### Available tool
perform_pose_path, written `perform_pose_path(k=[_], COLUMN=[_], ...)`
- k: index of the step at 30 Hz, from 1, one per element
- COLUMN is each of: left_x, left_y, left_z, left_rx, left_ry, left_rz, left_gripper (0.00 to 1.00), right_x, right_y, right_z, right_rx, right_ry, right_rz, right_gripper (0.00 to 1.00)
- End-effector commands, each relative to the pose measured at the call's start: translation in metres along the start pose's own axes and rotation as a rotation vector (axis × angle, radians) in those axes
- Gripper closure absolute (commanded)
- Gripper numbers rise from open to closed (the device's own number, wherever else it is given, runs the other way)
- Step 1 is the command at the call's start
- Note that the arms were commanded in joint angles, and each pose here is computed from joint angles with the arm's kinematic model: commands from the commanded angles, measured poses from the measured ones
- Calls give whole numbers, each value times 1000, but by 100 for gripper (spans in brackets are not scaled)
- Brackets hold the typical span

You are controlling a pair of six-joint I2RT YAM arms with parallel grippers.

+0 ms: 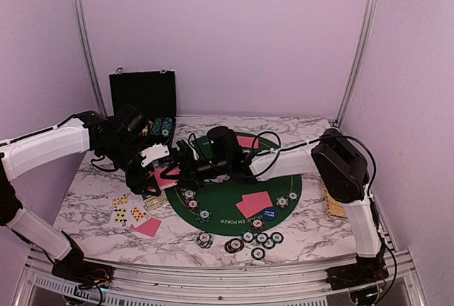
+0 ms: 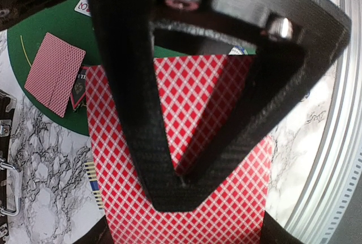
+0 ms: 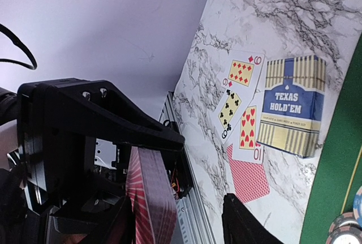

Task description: Distribute texas hold em gaming equipment

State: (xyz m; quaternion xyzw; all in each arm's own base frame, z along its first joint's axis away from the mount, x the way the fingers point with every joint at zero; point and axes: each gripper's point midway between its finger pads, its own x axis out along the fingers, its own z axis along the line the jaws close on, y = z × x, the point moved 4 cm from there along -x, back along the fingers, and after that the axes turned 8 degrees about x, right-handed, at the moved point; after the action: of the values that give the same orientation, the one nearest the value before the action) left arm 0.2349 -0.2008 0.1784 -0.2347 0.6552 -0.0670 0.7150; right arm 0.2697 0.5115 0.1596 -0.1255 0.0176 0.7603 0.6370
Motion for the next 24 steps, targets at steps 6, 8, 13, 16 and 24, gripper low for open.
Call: perform_pose_path(k=[6,8,13,16,24], left_x=[-10,-10,-10,-10,-9], left_y=[-8,-8,-8,-8,-8], left_z=[2,2,2,2,2], left_rx=[5,5,5,6,5], left_ry=[-5,-6,-7,-8,-6], left_rz=[-40,-38,-38,-38,-36], left_gripper=[100,100,100,100,100], right_x=[-33,-36,-41,-44,-46], right_y=[-5,-4,-4,-3,0], right_z=[11,15,27,33,38], right_rx=[-32,-39,-51,-56,-46], right_ry=[30,19,-15,-30,-46], right_rz=[-28,-27,-24,-26,-10], right_gripper=[60,61,66,72,88])
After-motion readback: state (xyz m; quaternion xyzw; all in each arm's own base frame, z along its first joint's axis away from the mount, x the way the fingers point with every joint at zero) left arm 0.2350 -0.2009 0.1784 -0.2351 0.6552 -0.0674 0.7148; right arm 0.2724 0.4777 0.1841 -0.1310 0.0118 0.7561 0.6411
